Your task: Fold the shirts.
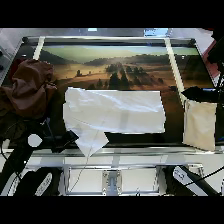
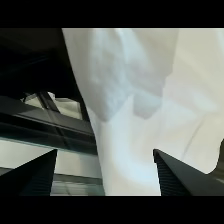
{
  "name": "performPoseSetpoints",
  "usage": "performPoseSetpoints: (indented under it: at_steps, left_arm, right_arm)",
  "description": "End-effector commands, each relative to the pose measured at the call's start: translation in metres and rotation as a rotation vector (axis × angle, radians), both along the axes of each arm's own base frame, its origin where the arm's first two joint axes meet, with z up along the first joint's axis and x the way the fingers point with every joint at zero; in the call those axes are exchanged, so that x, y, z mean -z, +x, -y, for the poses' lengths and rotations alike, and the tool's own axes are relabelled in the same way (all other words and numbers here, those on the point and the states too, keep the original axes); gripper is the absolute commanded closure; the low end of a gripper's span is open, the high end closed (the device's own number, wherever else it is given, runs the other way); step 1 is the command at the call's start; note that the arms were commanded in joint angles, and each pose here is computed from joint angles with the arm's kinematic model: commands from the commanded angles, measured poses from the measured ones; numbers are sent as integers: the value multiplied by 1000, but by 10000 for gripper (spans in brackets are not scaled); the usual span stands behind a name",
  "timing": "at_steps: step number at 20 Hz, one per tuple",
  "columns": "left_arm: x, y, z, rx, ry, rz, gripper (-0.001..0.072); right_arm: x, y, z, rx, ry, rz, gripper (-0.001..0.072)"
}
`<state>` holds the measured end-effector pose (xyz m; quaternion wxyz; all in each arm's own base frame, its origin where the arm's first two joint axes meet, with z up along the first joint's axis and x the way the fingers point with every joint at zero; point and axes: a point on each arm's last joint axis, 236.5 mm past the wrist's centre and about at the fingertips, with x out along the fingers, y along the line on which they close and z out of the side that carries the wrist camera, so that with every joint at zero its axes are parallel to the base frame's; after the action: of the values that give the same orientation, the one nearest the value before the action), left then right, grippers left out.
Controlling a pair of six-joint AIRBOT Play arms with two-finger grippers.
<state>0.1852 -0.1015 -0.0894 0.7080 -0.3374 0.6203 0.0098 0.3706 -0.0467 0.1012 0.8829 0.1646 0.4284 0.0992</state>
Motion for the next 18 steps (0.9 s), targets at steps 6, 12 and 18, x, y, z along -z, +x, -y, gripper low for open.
performPoseSetpoints:
  at_steps: [6, 12, 18]
  left_arm:
    - [10, 11, 13, -14, -66, 7, 130]
    - [19, 16, 27, -12, -130, -12, 406]
    - [9, 16, 41, 13, -199, 1, 693]
  right_arm:
    - [0, -2, -3, -10, 11, -3, 441]
    - [2, -7, -8, -30, 22, -27, 442]
    - [63, -66, -19, -11, 94, -339, 441]
